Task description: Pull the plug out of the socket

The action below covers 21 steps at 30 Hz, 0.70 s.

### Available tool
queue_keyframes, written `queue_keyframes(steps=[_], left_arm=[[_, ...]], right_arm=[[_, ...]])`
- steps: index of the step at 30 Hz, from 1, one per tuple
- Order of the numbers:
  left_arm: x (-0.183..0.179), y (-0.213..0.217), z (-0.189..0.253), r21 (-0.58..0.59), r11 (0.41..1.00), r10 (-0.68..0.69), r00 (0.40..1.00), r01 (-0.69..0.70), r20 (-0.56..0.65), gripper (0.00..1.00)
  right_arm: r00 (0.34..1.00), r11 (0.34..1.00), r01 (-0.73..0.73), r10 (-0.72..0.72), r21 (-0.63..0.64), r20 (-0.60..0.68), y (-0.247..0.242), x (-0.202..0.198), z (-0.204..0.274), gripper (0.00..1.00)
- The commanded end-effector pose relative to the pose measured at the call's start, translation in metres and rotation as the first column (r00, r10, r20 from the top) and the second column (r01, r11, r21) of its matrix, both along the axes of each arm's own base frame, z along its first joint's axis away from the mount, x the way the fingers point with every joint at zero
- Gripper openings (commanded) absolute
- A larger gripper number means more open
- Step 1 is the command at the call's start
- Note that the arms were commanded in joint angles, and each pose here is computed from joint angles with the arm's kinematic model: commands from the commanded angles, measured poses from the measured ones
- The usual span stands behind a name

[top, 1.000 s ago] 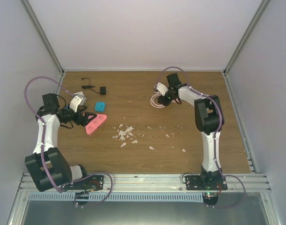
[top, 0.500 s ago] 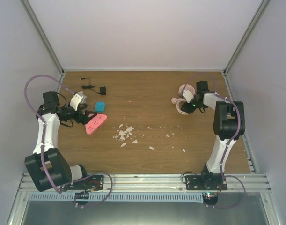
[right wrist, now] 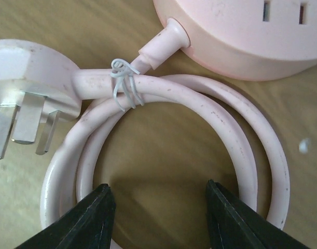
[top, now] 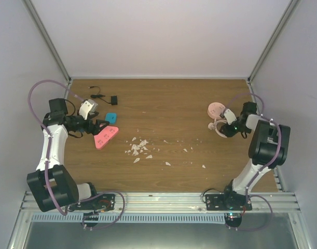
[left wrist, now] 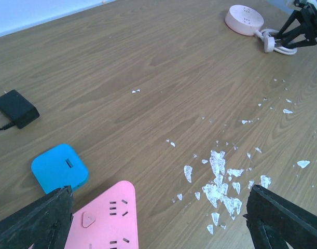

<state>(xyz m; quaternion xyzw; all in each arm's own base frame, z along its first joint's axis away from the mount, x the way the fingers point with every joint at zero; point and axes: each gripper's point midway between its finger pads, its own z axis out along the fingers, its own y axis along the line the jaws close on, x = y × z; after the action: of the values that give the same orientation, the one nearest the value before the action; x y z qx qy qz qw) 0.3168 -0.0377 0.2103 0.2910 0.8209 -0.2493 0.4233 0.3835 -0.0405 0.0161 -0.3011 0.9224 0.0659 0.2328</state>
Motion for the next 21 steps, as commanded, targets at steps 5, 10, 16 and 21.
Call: queue_keyframes(steps=[5,10,16,21], left_arm=[[0.013,-0.003,0.013,0.028,1.0,-0.012,0.998,0.01,0.055,0.93],[0.024,0.002,0.036,0.066,0.998,0.0,0.994,-0.007,0.11,0.98],[0.042,0.006,0.077,0.066,0.997,0.015,0.986,-0.026,0.166,0.99],[0.061,0.002,0.11,0.055,0.997,0.041,0.979,-0.053,0.202,0.99]], right_arm=[[0.997,1.0,0.001,0.001,0.018,-0.081,-0.012,-0.047,0.011,0.55],[1.0,0.992,-0.008,0.011,0.126,-0.017,0.001,-0.028,0.06,0.62],[0.996,0.982,-0.033,0.017,0.187,0.085,0.009,-0.002,0.127,0.77],[0.98,0.972,-0.078,0.035,0.221,0.194,0.027,0.012,0.186,0.88]])
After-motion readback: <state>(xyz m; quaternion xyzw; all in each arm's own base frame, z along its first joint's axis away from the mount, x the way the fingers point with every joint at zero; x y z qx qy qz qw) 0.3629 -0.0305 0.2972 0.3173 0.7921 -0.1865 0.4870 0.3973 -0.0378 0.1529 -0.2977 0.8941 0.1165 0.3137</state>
